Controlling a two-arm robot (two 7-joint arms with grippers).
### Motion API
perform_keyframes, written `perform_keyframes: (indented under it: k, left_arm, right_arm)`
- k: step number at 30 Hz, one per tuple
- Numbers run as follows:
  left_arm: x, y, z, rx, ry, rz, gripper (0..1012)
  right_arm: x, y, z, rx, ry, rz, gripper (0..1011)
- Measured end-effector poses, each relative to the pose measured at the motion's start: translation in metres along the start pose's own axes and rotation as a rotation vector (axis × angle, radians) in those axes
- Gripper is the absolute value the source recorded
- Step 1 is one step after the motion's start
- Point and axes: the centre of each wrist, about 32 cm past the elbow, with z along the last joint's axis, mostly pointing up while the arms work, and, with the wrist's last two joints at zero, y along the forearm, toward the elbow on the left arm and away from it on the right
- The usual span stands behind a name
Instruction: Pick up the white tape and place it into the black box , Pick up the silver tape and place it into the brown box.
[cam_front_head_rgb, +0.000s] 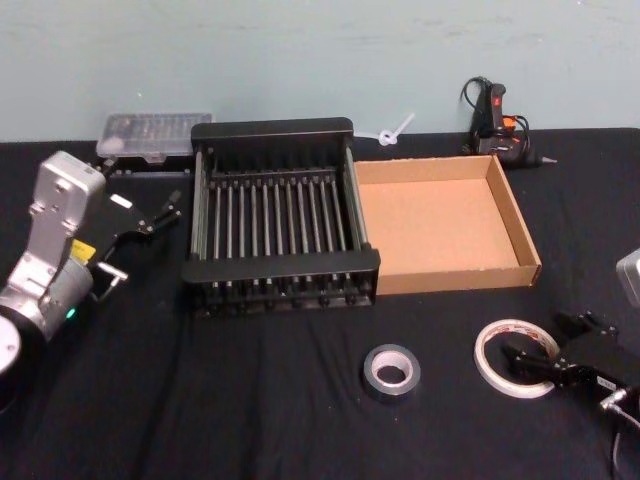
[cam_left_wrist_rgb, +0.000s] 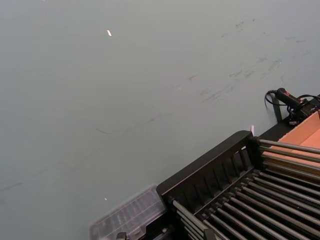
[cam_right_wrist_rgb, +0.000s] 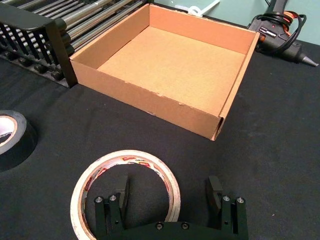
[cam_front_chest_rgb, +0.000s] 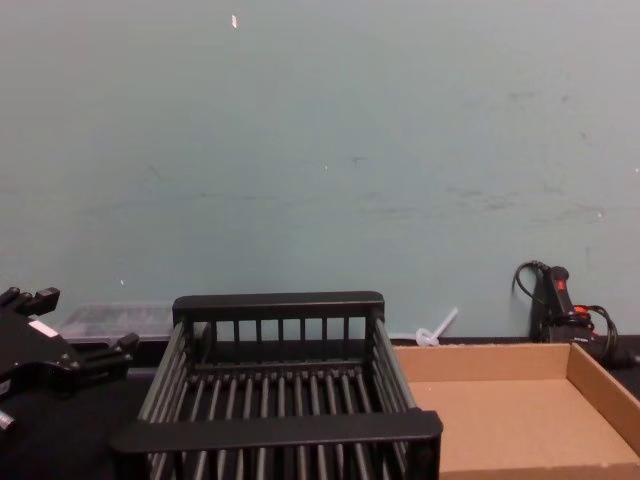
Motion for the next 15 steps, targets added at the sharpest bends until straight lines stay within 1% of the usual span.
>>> perform_keyframes:
  k: [11, 14, 15]
  left_arm:
    - [0.0, 0.0, 0.0, 0.0, 0.0, 0.0, 1001]
    - [0.0, 0.0, 0.0, 0.0, 0.0, 0.0, 1001]
    - [0.0, 0.0, 0.0, 0.0, 0.0, 0.0, 1001]
  right_arm:
    - [0.0001, -0.0001, 0.0, 0.0, -0.001, -0.001, 1002]
    - [0.0001, -0.0001, 0.0, 0.0, -0.001, -0.001, 969]
    - [0.0001, -0.0001, 0.0, 0.0, -0.001, -0.001, 944]
